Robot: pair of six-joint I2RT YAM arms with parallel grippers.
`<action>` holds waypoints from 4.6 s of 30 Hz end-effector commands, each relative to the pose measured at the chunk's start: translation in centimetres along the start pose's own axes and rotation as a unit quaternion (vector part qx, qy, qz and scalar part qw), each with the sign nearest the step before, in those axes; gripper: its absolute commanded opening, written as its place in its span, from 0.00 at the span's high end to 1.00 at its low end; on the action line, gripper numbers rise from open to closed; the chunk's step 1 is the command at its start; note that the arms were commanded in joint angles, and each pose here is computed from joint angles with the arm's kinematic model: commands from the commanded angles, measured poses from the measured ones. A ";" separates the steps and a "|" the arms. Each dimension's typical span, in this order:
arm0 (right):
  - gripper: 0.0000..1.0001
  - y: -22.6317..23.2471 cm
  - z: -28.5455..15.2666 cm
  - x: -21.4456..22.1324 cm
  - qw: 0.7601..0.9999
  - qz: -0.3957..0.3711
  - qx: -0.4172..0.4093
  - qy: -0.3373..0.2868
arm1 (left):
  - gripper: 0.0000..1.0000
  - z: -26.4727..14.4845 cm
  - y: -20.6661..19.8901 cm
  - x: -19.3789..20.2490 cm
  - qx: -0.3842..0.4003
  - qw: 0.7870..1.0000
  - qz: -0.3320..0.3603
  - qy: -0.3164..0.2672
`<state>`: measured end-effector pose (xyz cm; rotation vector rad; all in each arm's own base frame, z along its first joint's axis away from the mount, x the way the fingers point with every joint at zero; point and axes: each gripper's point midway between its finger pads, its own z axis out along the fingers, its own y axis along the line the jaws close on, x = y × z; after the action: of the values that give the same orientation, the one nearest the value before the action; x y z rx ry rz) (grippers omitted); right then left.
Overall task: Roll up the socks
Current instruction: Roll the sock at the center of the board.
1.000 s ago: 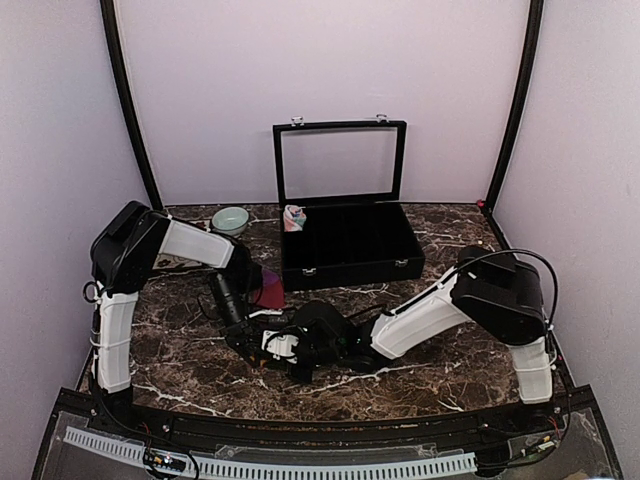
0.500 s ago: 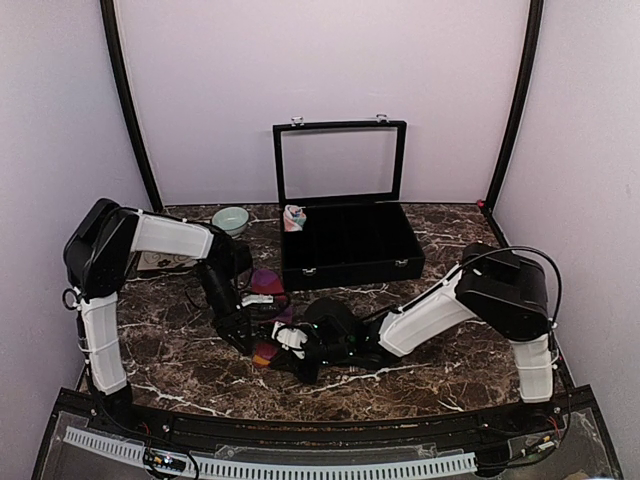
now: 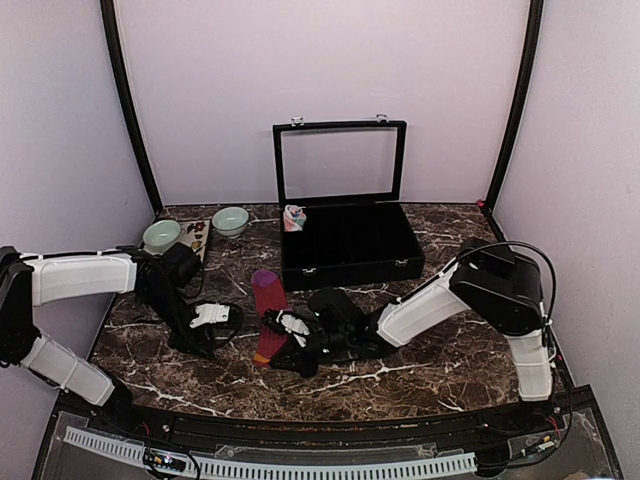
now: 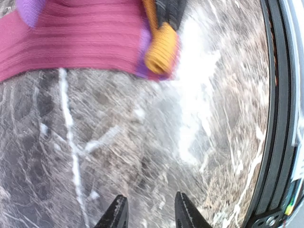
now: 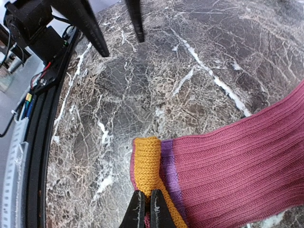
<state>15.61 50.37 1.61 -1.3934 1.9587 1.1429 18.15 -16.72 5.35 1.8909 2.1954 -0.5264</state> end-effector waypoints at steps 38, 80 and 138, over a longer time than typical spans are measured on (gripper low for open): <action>0.98 -3.3 -1.7 18.5 0.866 0.426 -0.006 0.262 | 0.72 6.1 -0.4 -9.0 -0.158 0.920 0.358 0.004; 0.01 -5.0 -17.2 7.1 0.928 0.209 0.302 -0.066 | 1.00 9.1 -5.1 -4.3 0.155 0.975 0.144 0.070; 0.72 3.8 -0.7 2.3 0.938 -0.304 0.166 0.009 | 0.91 10.0 -3.7 -4.9 0.295 0.950 -0.033 0.100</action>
<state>10.40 49.54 3.07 -1.6695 1.4029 0.4865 13.32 -27.63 2.00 2.0886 2.4008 -1.4356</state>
